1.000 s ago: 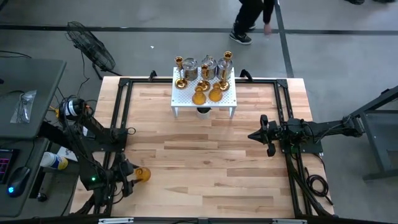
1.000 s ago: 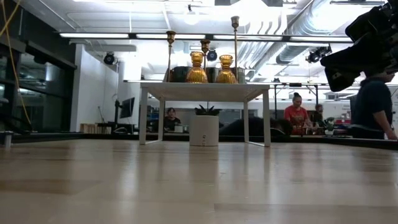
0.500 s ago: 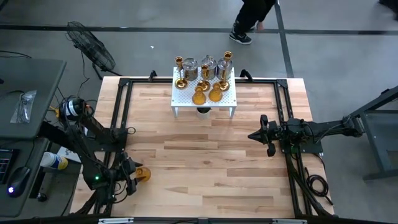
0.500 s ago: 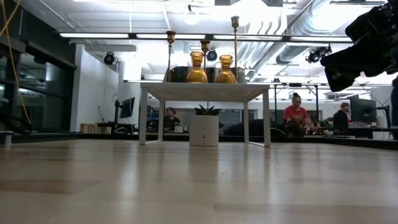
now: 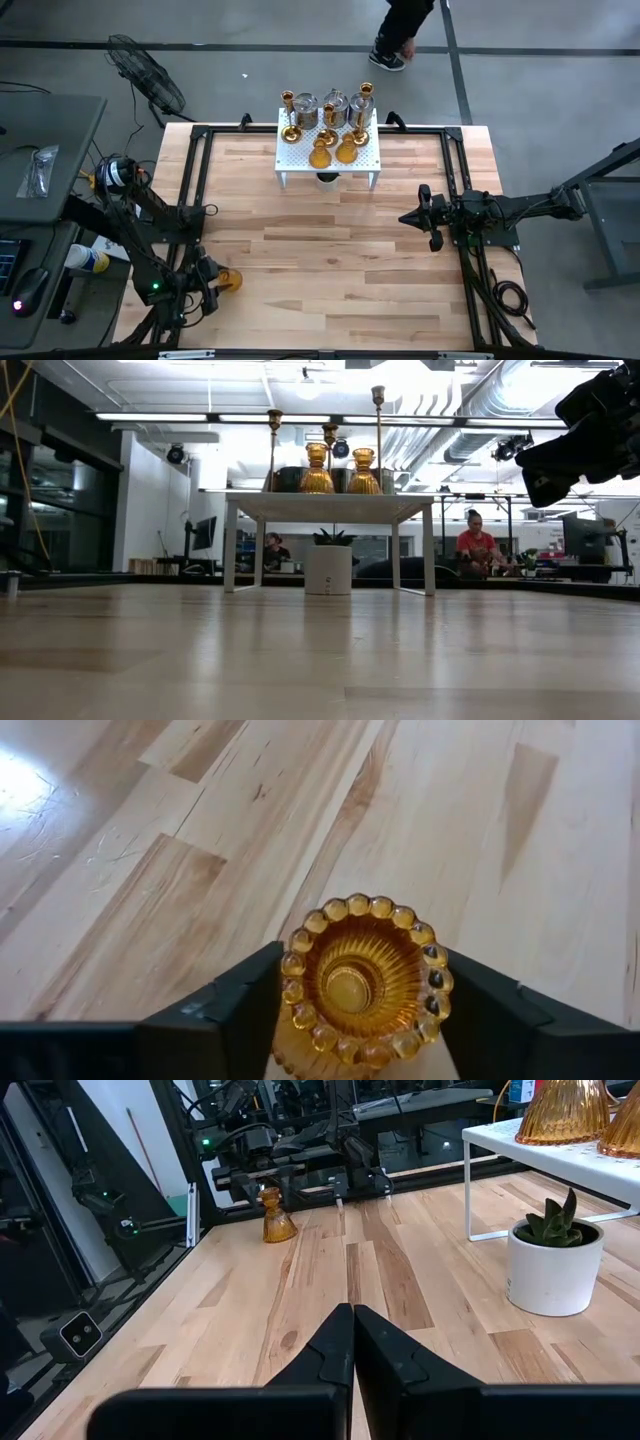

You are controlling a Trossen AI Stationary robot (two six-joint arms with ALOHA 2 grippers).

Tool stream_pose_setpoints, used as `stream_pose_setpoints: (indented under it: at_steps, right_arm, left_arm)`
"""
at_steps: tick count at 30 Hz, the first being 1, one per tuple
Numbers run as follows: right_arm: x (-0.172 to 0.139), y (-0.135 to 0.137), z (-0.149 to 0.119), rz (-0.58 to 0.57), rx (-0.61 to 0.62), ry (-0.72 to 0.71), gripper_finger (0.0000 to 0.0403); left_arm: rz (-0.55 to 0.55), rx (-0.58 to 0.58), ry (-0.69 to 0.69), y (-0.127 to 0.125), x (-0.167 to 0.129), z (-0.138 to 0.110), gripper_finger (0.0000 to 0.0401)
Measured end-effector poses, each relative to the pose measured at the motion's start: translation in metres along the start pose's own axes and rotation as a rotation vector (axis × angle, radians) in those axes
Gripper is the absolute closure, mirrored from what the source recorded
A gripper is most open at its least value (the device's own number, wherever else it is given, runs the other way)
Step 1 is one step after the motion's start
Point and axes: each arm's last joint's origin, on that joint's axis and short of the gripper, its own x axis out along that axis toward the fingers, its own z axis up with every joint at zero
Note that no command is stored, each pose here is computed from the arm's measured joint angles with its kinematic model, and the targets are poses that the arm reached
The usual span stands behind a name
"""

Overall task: Pick & Place candle stick holders
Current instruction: Put the gold candle holder on the shelf

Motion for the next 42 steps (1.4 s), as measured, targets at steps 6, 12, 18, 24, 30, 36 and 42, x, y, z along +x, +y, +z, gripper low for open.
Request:
stream_pose_setpoints:
  at_steps: [6, 12, 18, 24, 30, 36, 42]
  right_arm:
    - [0.000, 0.000, 0.000, 0.000, 0.000, 0.000, 0.0400]
    - [0.000, 0.000, 0.000, 0.000, 0.000, 0.000, 0.0400]
    - [0.000, 0.000, 0.000, 0.000, 0.000, 0.000, 0.0400]
    - [0.000, 0.000, 0.000, 0.000, 0.000, 0.000, 0.0400]
    - [0.000, 0.000, 0.000, 0.000, 0.000, 0.000, 0.0400]
    - [0.000, 0.000, 0.000, 0.000, 0.000, 0.000, 0.0400]
    - [0.000, 0.000, 0.000, 0.000, 0.000, 0.000, 0.0400]
  left_arm:
    - [-0.004, -0.004, 0.000, -0.001, 0.000, 0.000, 0.0233]
    - [-0.022, 0.007, -0.013, -0.003, 0.000, 0.000, 0.0266]
    - [-0.023, 0.006, -0.013, -0.003, 0.000, 0.000, 0.0265]
    - [-0.023, 0.003, -0.025, -0.003, 0.000, 0.001, 0.0265]
    - [-0.026, -0.026, -0.044, -0.003, 0.000, 0.001, 0.0265]
    - [-0.002, -0.043, -0.052, -0.007, 0.004, 0.012, 0.0265]
    - [0.042, -0.030, -0.068, -0.016, 0.013, 0.037, 0.0265]
